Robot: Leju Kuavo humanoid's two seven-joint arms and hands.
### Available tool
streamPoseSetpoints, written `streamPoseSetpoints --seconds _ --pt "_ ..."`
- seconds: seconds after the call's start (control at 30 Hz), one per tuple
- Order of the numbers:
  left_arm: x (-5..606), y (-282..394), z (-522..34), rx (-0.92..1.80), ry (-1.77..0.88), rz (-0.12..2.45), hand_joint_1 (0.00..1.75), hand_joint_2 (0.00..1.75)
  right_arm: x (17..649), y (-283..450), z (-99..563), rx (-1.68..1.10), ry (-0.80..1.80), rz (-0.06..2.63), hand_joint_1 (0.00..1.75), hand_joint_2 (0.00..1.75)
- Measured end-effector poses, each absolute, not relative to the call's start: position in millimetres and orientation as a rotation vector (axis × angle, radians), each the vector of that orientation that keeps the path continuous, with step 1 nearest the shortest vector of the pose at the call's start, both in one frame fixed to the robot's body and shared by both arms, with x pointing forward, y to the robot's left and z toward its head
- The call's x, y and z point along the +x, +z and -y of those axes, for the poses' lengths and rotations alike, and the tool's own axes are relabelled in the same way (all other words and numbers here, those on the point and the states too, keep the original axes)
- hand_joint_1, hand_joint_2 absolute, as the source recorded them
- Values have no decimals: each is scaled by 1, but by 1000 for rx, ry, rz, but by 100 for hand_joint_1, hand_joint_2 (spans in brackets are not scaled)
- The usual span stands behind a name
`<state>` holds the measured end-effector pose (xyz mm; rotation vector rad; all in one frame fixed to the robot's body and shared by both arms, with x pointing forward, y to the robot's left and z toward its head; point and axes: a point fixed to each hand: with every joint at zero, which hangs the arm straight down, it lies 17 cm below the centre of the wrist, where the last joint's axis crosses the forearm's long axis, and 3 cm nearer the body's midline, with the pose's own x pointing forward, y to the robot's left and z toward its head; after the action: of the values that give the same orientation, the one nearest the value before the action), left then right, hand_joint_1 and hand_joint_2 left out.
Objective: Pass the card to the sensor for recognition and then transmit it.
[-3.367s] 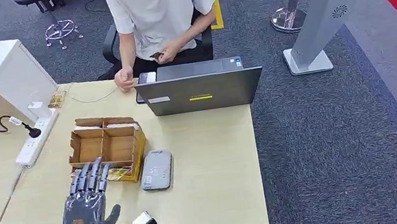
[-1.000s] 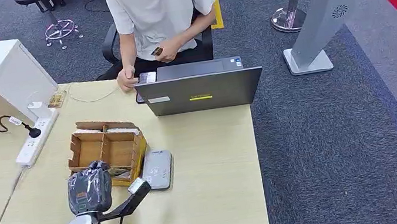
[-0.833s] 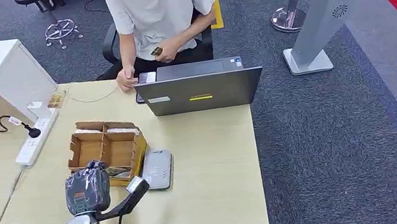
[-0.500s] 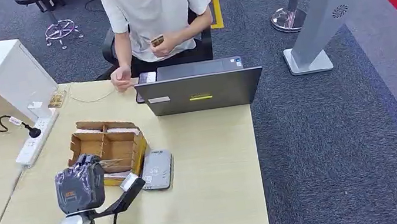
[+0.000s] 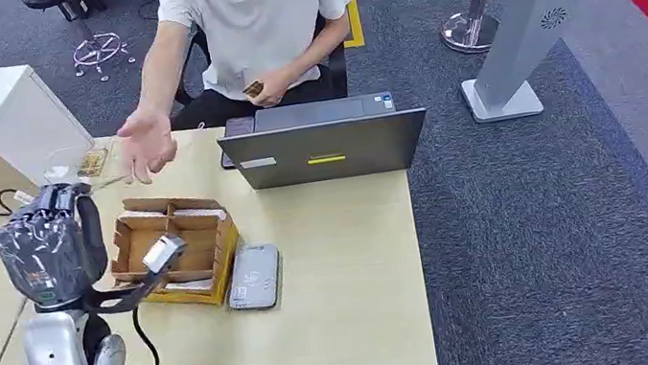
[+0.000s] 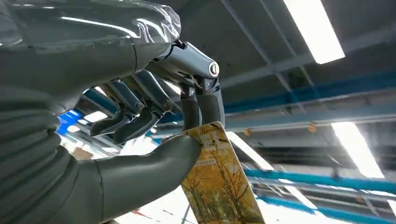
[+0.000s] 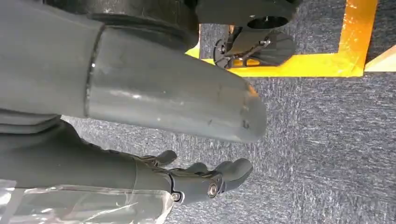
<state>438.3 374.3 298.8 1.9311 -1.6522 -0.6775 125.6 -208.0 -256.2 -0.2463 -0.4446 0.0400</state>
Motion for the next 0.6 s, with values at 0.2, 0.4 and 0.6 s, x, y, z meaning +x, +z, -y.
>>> streamPoseSetpoints --seconds 0.2,0.4,0.6 --pt "467 325 -377 1970 -699 1634 0 175 127 -256 207 -243 41 442 0 0" --pt "483 318 -355 1942 -763 1648 0 175 127 -256 208 -245 41 441 0 0" --pt "485 311 -347 1927 -787 1661 0 175 127 -256 208 -248 39 440 0 0"
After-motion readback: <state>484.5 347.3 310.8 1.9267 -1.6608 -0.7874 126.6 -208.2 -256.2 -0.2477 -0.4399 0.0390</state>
